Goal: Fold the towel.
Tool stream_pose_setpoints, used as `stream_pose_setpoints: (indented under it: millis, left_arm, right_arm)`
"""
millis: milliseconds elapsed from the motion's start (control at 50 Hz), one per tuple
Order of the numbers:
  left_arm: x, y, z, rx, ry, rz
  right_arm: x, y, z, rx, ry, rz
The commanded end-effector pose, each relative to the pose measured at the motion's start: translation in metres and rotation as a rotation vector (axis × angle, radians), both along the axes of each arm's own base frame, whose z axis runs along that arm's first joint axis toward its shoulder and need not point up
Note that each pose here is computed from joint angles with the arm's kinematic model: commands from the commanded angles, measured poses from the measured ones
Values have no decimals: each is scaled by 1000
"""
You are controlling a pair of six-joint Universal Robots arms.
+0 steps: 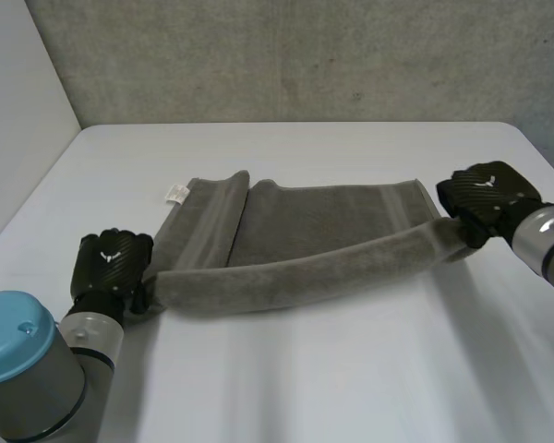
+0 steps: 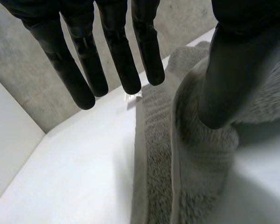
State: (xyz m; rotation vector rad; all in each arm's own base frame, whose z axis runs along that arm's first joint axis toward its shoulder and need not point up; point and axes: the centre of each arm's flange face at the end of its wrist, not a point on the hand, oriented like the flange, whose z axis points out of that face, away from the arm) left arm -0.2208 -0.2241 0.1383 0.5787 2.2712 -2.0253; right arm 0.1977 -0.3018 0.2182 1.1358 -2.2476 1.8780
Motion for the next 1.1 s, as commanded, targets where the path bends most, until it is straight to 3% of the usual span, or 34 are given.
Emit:
stream_pose_setpoints:
  millis: [20, 620, 840, 900, 920, 1020, 1100]
  left_arm:
    - [3, -2, -8, 25, -10, 12]
    - [0, 2, -16, 64, -24, -53]
    - [6, -14, -8, 11, -214, -48]
    - [6, -21, 55, -193, -204, -27]
    - [6, -21, 56, -194, -204, -27]
    - [2, -8, 162, -490, -94, -57]
    - [4, 3, 201, -559, -75, -68]
  right_arm:
    - [-21, -2, -10, 26, -116, -59]
    - [-31, -5, -27, 46, -149, -94]
    - [-32, -9, 0, -14, -200, -104]
    - [-30, -2, 55, -169, -229, -85]
    - [-30, -2, 55, -170, -230, -85]
    - [-29, 17, 142, -325, -268, -60]
    - [-29, 28, 177, -337, -261, -41]
